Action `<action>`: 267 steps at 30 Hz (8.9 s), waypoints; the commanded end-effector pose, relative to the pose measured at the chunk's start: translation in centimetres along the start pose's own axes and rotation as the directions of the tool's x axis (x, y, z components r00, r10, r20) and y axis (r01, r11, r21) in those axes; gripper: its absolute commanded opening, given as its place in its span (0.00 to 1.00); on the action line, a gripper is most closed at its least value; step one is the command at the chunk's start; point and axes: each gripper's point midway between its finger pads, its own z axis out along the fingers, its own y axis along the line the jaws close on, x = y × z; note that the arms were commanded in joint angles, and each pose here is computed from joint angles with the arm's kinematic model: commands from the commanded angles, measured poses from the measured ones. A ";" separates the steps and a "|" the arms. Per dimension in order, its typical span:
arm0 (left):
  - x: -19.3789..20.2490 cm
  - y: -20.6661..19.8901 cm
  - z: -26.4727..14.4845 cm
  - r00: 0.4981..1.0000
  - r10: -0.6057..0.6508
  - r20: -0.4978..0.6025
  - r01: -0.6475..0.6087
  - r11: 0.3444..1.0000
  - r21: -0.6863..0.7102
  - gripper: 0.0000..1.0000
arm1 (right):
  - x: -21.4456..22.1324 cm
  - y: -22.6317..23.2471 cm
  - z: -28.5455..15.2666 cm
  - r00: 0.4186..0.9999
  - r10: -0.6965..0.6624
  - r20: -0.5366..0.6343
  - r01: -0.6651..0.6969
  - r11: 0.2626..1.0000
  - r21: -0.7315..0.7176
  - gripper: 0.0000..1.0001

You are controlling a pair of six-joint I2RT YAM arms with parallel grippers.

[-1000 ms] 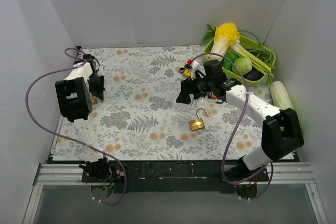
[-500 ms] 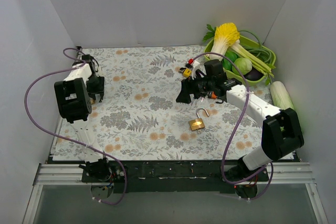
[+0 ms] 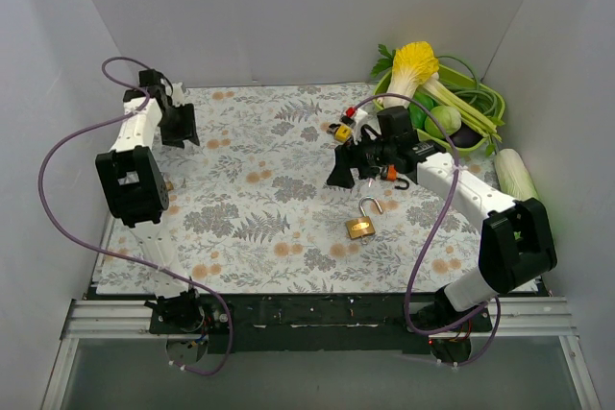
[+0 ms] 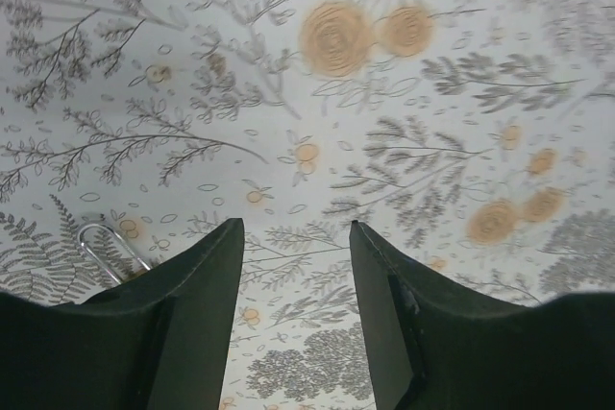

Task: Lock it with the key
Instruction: Place the key at the center of the board, then pick up the lock from the center of the board, then lock the lock.

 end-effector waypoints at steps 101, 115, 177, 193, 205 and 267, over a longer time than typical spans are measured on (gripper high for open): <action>11.4 -21.0 -11.3 0.991 -0.119 0.056 0.040 0.680 0.732 0.94 | 10.5 0.4 2.0 0.905 -0.106 -0.412 0.269 0.893 0.360 0.01; 16.7 -26.7 -9.8 0.989 -0.027 -0.149 0.140 0.536 0.832 0.85 | 4.0 4.5 1.8 0.858 -0.473 -0.202 0.507 0.842 0.183 0.01; 22.9 -31.2 -15.3 0.035 0.435 0.900 -0.974 -0.185 0.128 0.00 | -1.9 14.0 -4.4 0.818 -0.568 0.093 0.575 0.813 -0.088 0.95; 21.4 -33.0 -22.8 0.149 0.326 0.934 -0.970 -0.137 0.203 0.00 | 1.2 14.0 -7.4 0.774 -0.623 0.108 0.629 0.739 -0.241 0.89; 20.3 -34.1 -27.3 0.213 0.246 0.946 -0.961 -0.121 0.248 0.00 | 0.2 15.5 -7.0 0.756 -0.615 0.224 0.654 0.704 -0.275 0.88; 22.1 -32.9 -22.3 0.298 0.459 0.837 -0.903 -0.148 0.403 0.00 | -2.5 15.3 -6.2 0.817 -0.529 0.229 0.576 0.760 -0.301 0.01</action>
